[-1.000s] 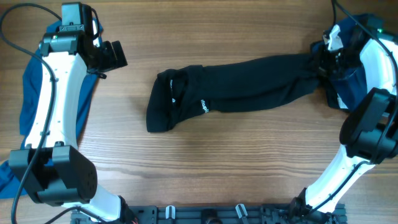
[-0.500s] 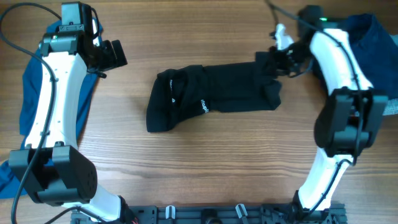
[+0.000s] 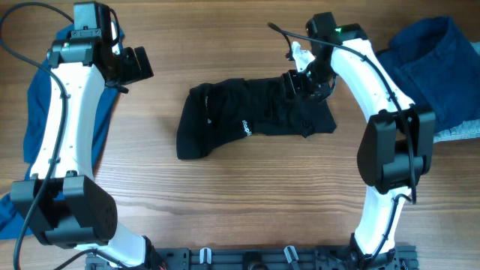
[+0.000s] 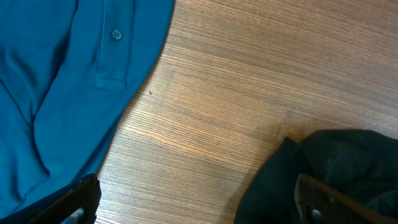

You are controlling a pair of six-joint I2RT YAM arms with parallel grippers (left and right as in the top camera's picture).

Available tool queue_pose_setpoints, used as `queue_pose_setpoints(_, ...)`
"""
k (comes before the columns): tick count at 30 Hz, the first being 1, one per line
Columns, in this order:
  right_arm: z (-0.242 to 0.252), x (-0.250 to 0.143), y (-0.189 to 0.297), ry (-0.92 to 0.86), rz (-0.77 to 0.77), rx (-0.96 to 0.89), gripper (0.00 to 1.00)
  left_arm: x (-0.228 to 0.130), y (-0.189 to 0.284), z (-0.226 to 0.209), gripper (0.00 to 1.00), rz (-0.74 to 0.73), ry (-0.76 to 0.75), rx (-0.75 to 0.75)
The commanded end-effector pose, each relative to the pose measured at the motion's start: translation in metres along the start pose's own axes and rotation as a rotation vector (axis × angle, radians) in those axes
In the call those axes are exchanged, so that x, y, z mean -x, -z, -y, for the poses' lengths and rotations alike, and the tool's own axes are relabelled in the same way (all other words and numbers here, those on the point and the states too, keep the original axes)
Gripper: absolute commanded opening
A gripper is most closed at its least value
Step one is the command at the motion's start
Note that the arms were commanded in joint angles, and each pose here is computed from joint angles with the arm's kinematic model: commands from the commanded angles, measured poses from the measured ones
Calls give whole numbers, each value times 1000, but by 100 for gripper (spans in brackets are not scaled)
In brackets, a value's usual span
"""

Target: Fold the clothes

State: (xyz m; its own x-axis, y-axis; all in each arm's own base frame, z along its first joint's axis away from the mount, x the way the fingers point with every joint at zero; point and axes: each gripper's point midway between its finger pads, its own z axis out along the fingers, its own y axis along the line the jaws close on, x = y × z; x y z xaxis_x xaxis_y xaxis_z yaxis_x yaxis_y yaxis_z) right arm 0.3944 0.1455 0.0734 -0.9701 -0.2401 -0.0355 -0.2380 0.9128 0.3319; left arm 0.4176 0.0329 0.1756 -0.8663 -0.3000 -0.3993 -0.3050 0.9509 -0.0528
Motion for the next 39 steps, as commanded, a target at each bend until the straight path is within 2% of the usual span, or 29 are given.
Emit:
queue_pose_setpoints(1,-14,-4,-7,8,-21,47,70,5,7,1,100,23,16,-16)
queue_pose_setpoints(4,-8,-2,-7,-23,-15,15,66,5,7,1,100,23,16,-17)
queue_pose_setpoints(8,23,2,-6,-70,6,-164,66,5,7,1,100,23,16,-17)
queue_pose_setpoints(10,30,2,-13,-67,14,-190,66,5,7,1,100,23,16,-17)
queue_pose_setpoints(14,33,-8,-34,-90,-6,-171,64,5,7,1,100,23,15,-16)
queue_pose_setpoints(19,12,-20,-50,-46,-42,-25,56,5,7,1,100,23,15,-16)
queue_pose_setpoints(26,-15,-23,-57,7,-58,1,56,5,7,1,100,23,15,-16)
queue_pose_setpoints(32,-41,-18,-47,29,-49,61,57,5,7,1,100,23,16,-17)
queue_pose_setpoints(39,-63,-6,-6,24,42,99,59,5,7,1,100,24,16,-17)
